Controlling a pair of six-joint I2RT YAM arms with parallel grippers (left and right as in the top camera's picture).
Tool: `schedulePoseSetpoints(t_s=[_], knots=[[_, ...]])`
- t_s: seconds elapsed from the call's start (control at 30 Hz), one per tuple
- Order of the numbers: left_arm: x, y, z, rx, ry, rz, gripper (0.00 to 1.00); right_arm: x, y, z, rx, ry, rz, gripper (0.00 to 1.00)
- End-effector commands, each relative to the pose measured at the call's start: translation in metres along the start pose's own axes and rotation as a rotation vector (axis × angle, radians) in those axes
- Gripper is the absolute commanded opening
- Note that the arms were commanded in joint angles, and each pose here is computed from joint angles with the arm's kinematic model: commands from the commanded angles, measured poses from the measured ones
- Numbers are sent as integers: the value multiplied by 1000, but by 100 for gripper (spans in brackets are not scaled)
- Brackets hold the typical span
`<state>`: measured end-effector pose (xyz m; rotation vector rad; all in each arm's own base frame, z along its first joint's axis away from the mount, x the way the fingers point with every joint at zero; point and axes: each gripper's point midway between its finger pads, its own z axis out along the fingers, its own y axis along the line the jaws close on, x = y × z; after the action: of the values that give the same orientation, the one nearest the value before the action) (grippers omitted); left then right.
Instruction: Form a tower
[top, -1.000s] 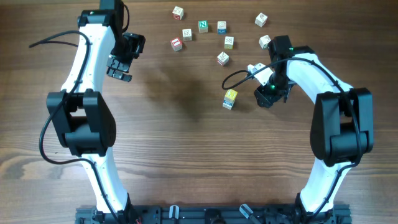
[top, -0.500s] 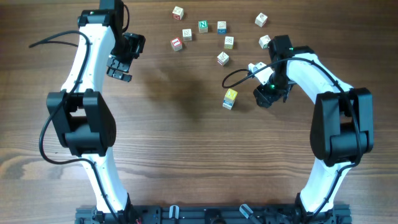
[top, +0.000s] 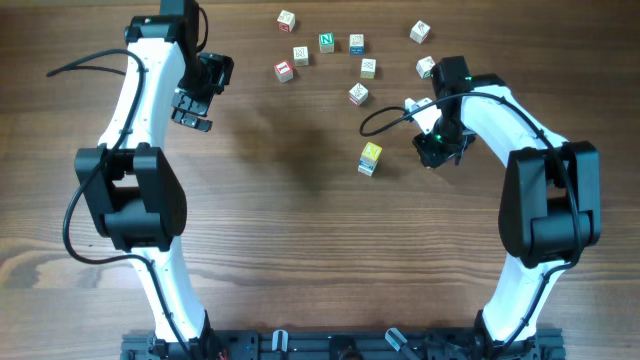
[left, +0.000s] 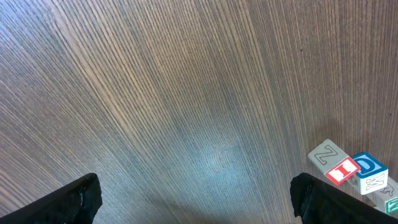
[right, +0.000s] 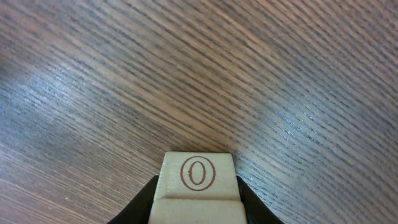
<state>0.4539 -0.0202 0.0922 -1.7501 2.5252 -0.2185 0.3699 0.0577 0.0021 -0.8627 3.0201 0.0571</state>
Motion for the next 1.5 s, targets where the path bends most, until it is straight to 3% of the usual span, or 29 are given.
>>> schedulePoseSetpoints(t_s=[0.0, 0.07, 0.1, 0.17, 0.27, 0.3, 0.47, 0.53, 0.67, 0.77, 0.87, 0.97, 1.13, 1.23, 1.33, 1.47], knots=[[-2, 0, -12, 20, -18, 10, 100, 5, -3, 5, 6, 23, 121, 25], [-2, 0, -12, 20, -18, 10, 100, 5, -3, 5, 7, 23, 194, 24], [-2, 0, -12, 20, -18, 10, 100, 5, -3, 5, 7, 22, 263, 56], [-2, 0, -12, 20, -18, 10, 100, 5, -3, 5, 7, 22, 301, 68], [-2, 0, -12, 20, -18, 10, 100, 4, -2, 5, 5, 21, 318, 97], [-2, 0, -12, 20, -18, 10, 100, 4, -2, 5, 4, 19, 332, 100], [-2, 0, -12, 20, -18, 10, 100, -6, 3, 5, -40, -18, 403, 100], [-2, 0, -12, 20, -18, 10, 100, -10, 1, 5, -40, -35, 650, 100], [-2, 0, -12, 20, -18, 10, 100, 0, 4, 5, -34, 24, 1347, 100], [-2, 0, -12, 20, -18, 10, 100, 4, 18, 4, -80, 98, 1667, 100], [-2, 0, -12, 20, -18, 10, 100, 8, 14, 5, -36, 95, 1842, 100], [-2, 0, -12, 20, -18, 10, 100, 6, 4, 5, 2, 45, 1885, 99], [-2, 0, -12, 20, -18, 10, 100, -3, -6, 5, 4, -23, 1894, 78], [-2, 0, -12, 20, -18, 10, 100, -4, -6, 5, 0, -24, 1889, 74], [-2, 0, -12, 20, -18, 10, 100, -4, -6, 5, 1, -24, 1889, 59], [-2, 0, -12, 20, -18, 10, 100, -2, -6, 5, 8, -20, 1878, 50]])
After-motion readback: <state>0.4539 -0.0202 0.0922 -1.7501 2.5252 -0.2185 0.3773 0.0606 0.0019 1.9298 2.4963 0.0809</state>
